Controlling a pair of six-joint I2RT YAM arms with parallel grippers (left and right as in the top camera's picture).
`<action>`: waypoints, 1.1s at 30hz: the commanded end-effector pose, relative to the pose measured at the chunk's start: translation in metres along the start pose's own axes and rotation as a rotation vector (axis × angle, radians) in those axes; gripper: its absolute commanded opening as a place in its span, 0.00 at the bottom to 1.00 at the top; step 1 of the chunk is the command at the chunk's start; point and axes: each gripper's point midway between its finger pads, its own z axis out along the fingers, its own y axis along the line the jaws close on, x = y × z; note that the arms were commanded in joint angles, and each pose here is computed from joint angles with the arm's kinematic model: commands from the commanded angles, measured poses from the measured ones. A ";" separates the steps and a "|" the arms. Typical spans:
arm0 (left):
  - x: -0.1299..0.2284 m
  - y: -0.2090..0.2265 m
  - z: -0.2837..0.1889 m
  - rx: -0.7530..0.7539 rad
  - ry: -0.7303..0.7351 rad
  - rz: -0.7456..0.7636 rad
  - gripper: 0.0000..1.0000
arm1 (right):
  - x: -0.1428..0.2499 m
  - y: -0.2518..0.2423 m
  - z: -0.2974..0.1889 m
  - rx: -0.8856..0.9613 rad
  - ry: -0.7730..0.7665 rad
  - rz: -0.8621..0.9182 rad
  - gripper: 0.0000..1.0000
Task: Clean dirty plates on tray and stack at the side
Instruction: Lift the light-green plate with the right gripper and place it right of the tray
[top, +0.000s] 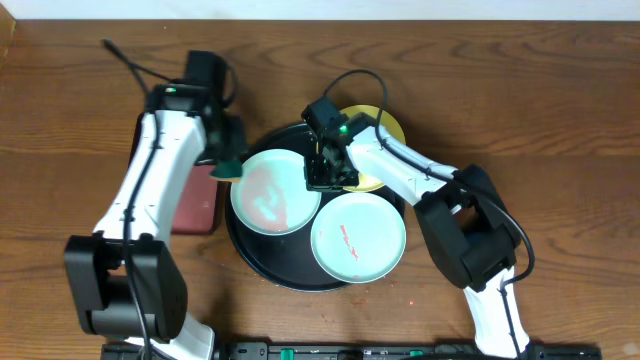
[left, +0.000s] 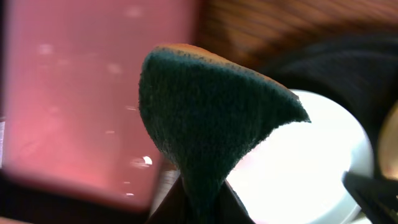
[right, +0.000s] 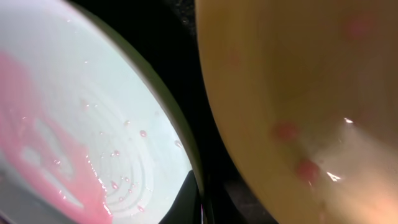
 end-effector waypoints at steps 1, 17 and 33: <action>-0.013 0.033 -0.005 -0.033 -0.025 -0.023 0.07 | 0.007 0.009 0.015 -0.099 0.063 -0.089 0.01; -0.020 0.071 -0.005 0.018 -0.026 -0.094 0.07 | -0.037 0.000 -0.119 0.220 -0.373 -0.287 0.01; -0.027 0.070 -0.005 0.022 -0.053 -0.095 0.08 | -0.015 0.032 -0.203 0.864 -0.836 -0.455 0.01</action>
